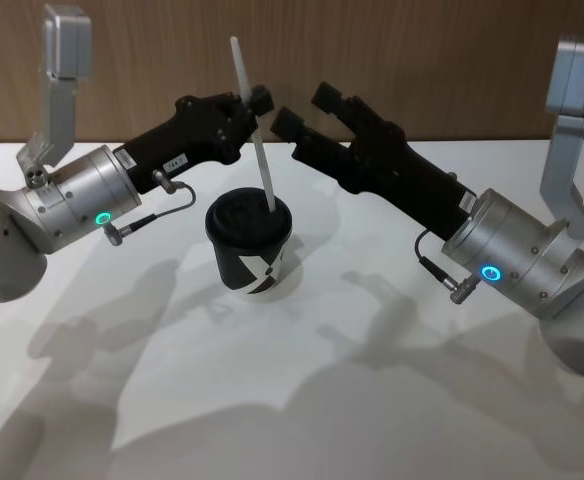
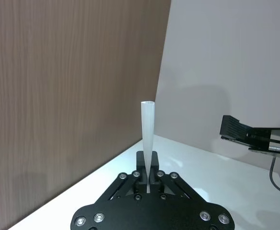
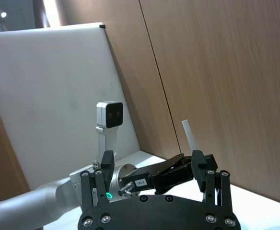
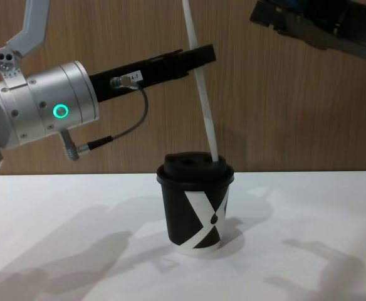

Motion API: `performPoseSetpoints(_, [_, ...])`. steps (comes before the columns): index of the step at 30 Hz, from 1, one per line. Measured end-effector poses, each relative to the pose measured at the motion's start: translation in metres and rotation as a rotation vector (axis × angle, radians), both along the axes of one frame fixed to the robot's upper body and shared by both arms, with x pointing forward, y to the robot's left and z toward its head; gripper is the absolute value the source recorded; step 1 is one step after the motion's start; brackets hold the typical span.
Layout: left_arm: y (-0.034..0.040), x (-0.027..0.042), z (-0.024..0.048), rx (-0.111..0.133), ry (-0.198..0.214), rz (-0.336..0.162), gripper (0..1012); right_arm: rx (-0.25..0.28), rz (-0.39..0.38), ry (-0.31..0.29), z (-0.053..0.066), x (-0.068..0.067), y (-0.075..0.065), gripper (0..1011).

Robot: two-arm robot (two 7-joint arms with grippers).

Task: Pick up the straw with one hand, pass it to the other hand, and insert it into the cup.

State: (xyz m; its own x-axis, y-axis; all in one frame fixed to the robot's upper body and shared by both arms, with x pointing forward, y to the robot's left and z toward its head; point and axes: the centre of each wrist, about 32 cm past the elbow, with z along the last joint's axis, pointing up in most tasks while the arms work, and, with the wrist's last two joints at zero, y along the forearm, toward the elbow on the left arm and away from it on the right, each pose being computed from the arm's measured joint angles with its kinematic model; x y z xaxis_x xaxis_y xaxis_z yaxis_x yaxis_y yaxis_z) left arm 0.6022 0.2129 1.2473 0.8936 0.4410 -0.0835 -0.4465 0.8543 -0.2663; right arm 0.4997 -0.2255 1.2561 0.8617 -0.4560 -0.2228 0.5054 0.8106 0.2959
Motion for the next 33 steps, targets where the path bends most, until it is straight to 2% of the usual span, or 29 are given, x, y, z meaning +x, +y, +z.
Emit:
performPoseSetpoints(5, [-0.0033, 0.0007, -0.0008, 0.018, 0.006, -0.004, 107, 0.0, 0.0, 0.0, 0.0, 0.0, 0.0, 1001])
performPoseSetpoints(7, [-0.0042, 0.0007, -0.001, 0.021, 0.009, -0.004, 194, 0.0, 0.0, 0.0, 0.0, 0.0, 0.0, 1001])
performPoseSetpoints(16, [-0.0057, -0.0019, -0.0007, 0.024, 0.009, 0.005, 450, 0.0, 0.0, 0.0, 0.0, 0.0, 0.0, 1001])
performPoseSetpoints(19, [-0.0048, -0.0051, -0.0004, 0.022, 0.007, 0.013, 564, 0.0, 0.0, 0.0, 0.0, 0.0, 0.0, 1001])
performPoseSetpoints(20, [-0.0045, -0.0059, -0.0003, 0.022, 0.007, 0.015, 564, 0.0, 0.0, 0.0, 0.0, 0.0, 0.0, 1001])
performPoseSetpoints(22, [-0.0032, -0.0088, -0.0003, 0.021, 0.006, 0.021, 673, 0.0, 0.0, 0.0, 0.0, 0.0, 0.0, 1001])
performPoseSetpoints(23, [-0.0029, -0.0098, -0.0003, 0.021, 0.006, 0.025, 673, 0.0, 0.0, 0.0, 0.0, 0.0, 0.0, 1001])
performPoseSetpoints(24, [-0.0025, -0.0109, -0.0004, 0.02, 0.006, 0.027, 735, 0.0, 0.0, 0.0, 0.0, 0.0, 0.0, 1001])
performPoseSetpoints(25, [-0.002, -0.0121, -0.0006, 0.02, 0.006, 0.03, 756, 0.0, 0.0, 0.0, 0.0, 0.0, 0.0, 1001])
performPoseSetpoints(26, [-0.0014, -0.0137, -0.0009, 0.019, 0.005, 0.033, 764, 0.0, 0.0, 0.0, 0.0, 0.0, 0.0, 1001])
performPoseSetpoints(27, [-0.0002, -0.0163, -0.0013, 0.018, 0.006, 0.04, 833, -0.001, 0.0, 0.0, 0.0, 0.0, 0.0, 1001])
performPoseSetpoints(30, [0.002, -0.0209, -0.0019, 0.016, 0.006, 0.052, 888, -0.002, 0.0, -0.002, 0.0, 0.0, 0.0, 1001])
performPoseSetpoints(31, [0.0034, -0.0239, -0.0027, 0.015, 0.006, 0.06, 938, -0.003, -0.002, -0.005, 0.0, 0.0, 0.0, 1001])
performPoseSetpoints(33, [0.0055, -0.0291, -0.0035, 0.013, 0.007, 0.074, 963, -0.004, -0.003, -0.008, 0.001, 0.0, 0.0, 1001])
